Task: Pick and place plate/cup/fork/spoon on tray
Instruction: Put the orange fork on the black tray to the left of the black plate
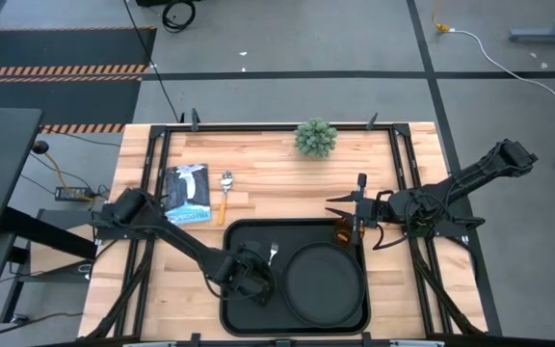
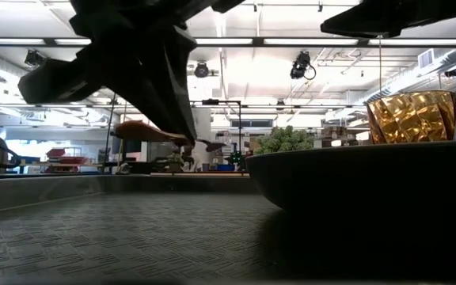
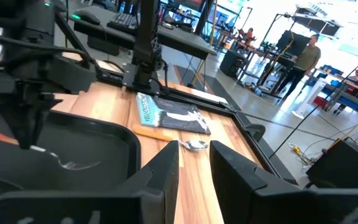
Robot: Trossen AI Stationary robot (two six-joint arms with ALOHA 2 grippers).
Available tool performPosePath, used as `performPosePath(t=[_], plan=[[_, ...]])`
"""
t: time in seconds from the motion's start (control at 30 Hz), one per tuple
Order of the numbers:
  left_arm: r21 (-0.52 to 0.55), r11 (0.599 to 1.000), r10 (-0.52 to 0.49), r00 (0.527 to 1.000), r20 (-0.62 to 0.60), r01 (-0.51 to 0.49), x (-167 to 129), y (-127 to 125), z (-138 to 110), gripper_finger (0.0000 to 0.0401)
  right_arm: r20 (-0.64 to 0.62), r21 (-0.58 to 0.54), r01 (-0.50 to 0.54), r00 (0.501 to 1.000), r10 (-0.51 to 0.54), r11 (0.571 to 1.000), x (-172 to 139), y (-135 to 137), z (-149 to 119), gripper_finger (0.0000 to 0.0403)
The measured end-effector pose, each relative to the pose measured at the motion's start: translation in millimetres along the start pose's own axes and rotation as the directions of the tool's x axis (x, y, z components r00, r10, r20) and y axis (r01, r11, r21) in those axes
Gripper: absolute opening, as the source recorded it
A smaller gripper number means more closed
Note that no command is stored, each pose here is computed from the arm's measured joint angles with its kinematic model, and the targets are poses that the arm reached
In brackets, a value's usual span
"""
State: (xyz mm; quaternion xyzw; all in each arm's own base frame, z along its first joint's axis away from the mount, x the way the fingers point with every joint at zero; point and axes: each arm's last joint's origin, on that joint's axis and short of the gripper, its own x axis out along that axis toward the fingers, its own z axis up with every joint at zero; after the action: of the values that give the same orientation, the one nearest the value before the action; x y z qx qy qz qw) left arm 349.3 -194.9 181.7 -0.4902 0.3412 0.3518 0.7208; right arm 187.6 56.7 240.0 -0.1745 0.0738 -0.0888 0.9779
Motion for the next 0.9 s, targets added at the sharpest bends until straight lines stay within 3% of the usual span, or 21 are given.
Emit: performPosePath(t=[0.27, 0.57, 0.9], plan=[[0.027, 0.997, 0.071, 0.997, 0.005, -0.071, 7, -21, -10, 0.0016, 0.001, 0.0, -0.001, 1.0, 0.001, 1.0, 0, 0, 0, 0.0097], [-0.014, 0.976, 0.218, 0.976, 0.0, -0.218, 5, -30, -28, 0.0016, 0.005, 0.002, -0.008, 1.0, 0.008, 1.0, 0, 0, 0, 0.0097], [-0.028, 0.965, 0.262, 0.965, -0.016, -0.262, 29, -34, -38, 0.0016, 0.02, 0.01, -0.012, 1.0, 0.012, 1.0, 0, 0, 2, 0.0097]])
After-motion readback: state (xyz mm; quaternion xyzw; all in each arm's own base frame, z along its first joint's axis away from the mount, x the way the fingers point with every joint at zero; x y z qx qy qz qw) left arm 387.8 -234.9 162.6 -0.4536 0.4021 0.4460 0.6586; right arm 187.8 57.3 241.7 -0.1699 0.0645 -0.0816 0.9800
